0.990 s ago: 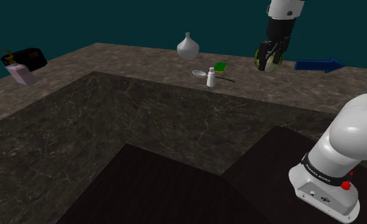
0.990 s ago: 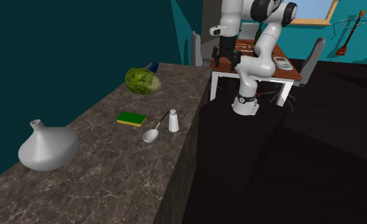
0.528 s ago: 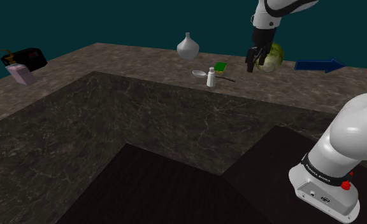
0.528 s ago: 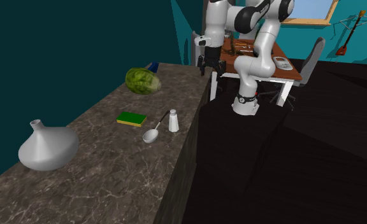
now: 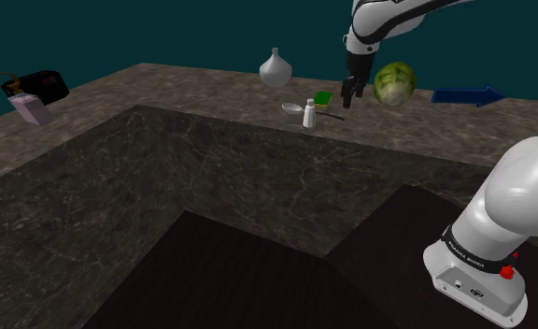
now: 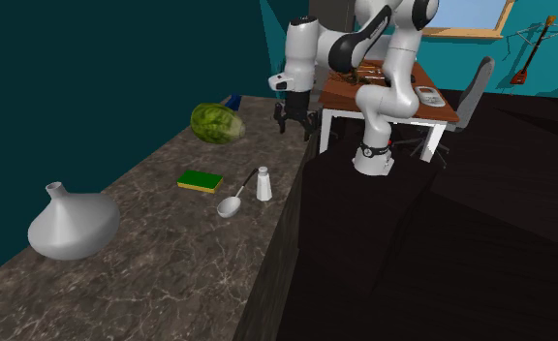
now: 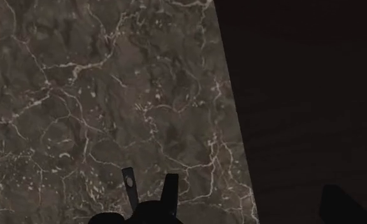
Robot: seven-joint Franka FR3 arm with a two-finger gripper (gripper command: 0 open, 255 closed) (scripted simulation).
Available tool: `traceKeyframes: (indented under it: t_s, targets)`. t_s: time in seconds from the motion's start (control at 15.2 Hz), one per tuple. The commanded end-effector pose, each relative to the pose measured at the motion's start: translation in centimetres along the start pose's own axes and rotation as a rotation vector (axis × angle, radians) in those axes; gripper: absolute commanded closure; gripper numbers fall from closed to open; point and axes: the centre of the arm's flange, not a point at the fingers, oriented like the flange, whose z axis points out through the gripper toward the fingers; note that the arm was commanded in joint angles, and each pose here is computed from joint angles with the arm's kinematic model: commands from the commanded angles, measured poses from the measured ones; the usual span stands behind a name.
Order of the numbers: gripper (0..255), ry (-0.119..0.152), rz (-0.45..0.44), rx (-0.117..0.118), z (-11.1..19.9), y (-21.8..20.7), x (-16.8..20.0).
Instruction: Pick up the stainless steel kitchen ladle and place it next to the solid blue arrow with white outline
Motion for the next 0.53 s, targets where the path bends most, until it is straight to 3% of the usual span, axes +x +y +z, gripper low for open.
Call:
traceKeyframes:
  t_s: [0.0, 0.46]
  targets:
    - [0, 0.005, -0.036, -0.008, 1.1, 1.0, 2.0]
    - [0, 0.021, -0.154, -0.032, 5.0, 3.9, 9.5]
